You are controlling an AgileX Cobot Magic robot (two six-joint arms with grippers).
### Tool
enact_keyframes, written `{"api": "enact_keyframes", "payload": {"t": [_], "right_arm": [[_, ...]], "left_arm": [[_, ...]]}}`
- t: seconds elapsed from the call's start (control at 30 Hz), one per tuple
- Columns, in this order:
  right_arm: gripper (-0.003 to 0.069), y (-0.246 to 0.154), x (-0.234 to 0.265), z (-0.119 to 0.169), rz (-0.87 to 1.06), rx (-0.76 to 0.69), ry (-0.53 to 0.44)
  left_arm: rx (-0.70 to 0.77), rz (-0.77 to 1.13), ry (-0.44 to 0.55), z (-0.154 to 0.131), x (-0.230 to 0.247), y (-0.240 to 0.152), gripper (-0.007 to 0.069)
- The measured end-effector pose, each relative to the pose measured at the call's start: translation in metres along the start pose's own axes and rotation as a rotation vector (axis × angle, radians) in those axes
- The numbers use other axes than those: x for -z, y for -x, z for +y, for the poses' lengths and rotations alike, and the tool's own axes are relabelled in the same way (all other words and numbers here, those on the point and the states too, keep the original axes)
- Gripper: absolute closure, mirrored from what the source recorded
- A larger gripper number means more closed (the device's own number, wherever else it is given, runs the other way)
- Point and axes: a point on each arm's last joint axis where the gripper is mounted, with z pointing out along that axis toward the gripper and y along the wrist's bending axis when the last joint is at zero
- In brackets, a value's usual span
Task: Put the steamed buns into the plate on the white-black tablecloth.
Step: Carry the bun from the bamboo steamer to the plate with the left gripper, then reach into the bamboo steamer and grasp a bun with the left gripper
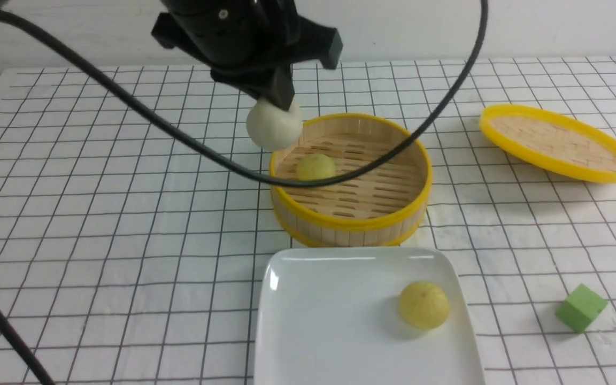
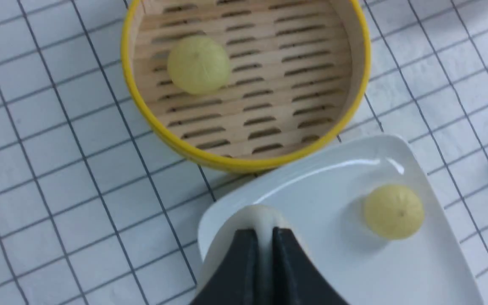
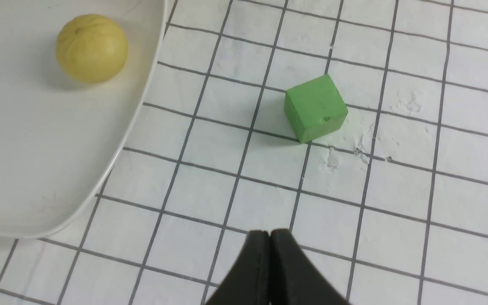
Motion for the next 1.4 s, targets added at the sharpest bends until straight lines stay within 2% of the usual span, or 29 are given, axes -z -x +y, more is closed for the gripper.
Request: {"api": "enact_keyframes", "payload": {"t": [0.1,0.2,0.3,0.43,0.53,0.63,0.67,0.7,0.83,0.93,1.03,1.2,1.4], "right_arm": [[0.065,0.0,0.0,0.0,0.0,0.0,0.0],[0.065,0.0,0.0,0.0,0.0,-0.001,0.001],[0.0646,0.0,0.0,0.0,0.001,-0.002,0.001],[0.0643,0.0,0.0,0.0,0.001,-0.001,0.0],[0.0642,0.0,0.0,0.0,0.001,-0.002,0.001],[0.0637,0.0,0.0,0.0,0.001,-0.002,0.001],[0.0636,0.0,0.0,0.0,0.001,-0.002,0.001],[0.0634,0.0,0.0,0.0,0.001,-0.002,0.001],[0.0631,0.0,0.0,0.0,0.002,-0.002,0.001],[0.063,0.0,0.0,0.0,0.002,-0.003,0.001],[0.0628,0.0,0.0,0.0,0.001,-0.004,0.001],[0.0627,0.0,0.0,0.0,0.001,-0.004,0.001],[0.0622,0.0,0.0,0.0,0.001,-0.005,0.002]], "left_arm": [[0.025,0.131,-0.055,-0.003,-0.032,-0.018,0.0596],[0.037,0.299,-0.116,-0.006,-0.086,-0.046,0.0596],[0.016,0.333,-0.129,-0.011,-0.126,-0.062,0.0595],[0.001,0.354,-0.134,-0.018,-0.152,-0.069,0.0578],[-0.006,0.364,-0.133,-0.021,-0.163,-0.072,0.0544],[-0.008,0.376,-0.128,-0.022,-0.173,-0.074,0.0432],[-0.009,0.376,-0.128,-0.022,-0.173,-0.074,0.0432],[-0.007,0.371,-0.127,-0.022,-0.173,-0.073,0.0377],[-0.006,0.302,-0.105,-0.024,-0.162,-0.054,0.0232],[0.0,0.198,-0.051,-0.023,-0.146,-0.028,0.0166],[0.057,0.115,0.005,-0.017,-0.135,-0.004,0.0151],[0.126,0.062,0.038,-0.001,-0.138,0.022,0.0149],[0.214,0.063,0.062,0.036,-0.186,0.042,0.0148]]}}
